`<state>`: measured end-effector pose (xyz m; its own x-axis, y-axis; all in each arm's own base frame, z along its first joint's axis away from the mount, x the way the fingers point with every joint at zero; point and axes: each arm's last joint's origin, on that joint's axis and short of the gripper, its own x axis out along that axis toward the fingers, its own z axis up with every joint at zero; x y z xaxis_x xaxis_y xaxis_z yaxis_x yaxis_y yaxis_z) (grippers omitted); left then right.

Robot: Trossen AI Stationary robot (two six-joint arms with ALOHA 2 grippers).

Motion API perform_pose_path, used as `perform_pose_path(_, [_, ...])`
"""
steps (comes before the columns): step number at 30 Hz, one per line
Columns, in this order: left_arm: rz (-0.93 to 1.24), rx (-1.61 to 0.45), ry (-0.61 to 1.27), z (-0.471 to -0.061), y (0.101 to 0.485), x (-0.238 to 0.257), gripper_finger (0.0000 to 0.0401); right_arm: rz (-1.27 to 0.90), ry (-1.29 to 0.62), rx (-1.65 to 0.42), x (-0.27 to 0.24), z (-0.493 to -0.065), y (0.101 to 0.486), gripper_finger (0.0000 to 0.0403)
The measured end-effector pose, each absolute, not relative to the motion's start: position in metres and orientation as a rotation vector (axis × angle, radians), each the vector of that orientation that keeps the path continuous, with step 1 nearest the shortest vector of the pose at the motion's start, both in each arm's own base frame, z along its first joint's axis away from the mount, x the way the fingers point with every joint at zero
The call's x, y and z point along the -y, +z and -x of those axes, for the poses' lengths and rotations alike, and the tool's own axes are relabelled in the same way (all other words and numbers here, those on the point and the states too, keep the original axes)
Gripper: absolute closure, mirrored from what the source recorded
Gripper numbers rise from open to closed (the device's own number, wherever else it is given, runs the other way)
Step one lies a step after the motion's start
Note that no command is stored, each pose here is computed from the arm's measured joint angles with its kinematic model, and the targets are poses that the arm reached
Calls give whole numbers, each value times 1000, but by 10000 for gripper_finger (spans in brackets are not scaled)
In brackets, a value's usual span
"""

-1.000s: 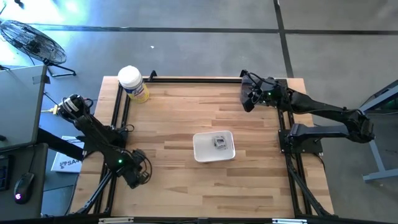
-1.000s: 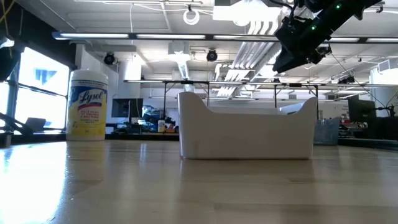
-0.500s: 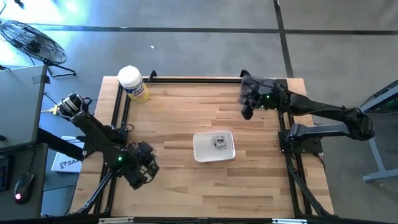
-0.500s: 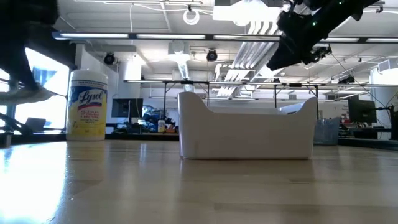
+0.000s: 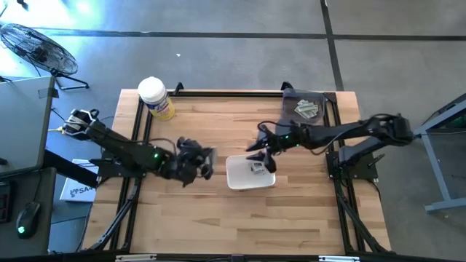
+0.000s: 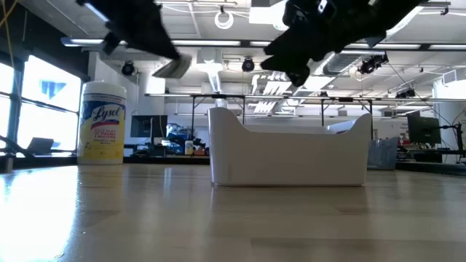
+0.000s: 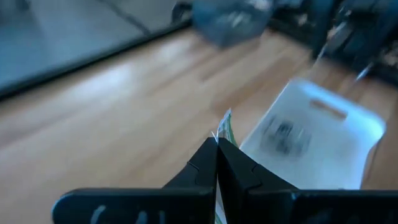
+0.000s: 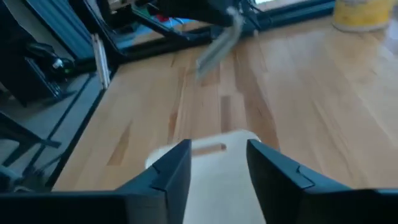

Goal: Pick & Place First Aid Supplies
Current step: Put the green bandage into the black bin

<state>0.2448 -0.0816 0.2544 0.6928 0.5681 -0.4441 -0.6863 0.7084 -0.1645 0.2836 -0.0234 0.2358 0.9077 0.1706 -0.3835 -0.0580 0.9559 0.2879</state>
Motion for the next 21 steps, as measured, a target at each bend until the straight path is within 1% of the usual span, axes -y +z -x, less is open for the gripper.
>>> perform_pose_path(5, [255, -256, 670, -266, 274, 66, 400, -292, 126, -348, 25, -302, 224, 217])
perform_pose_path(8, [225, -200, 664, -273, 282, 58, 400, -306, 100, -272, 29, -307, 227, 203])
perform_pose_path(15, [215, -151, 694, -289, 280, 43, 400, -380, 83, -158, 32, -318, 226, 198])
perform_pose_path(21, [202, -139, 633, -309, 269, 35, 400, -403, -45, -142, 38, -324, 216, 198])
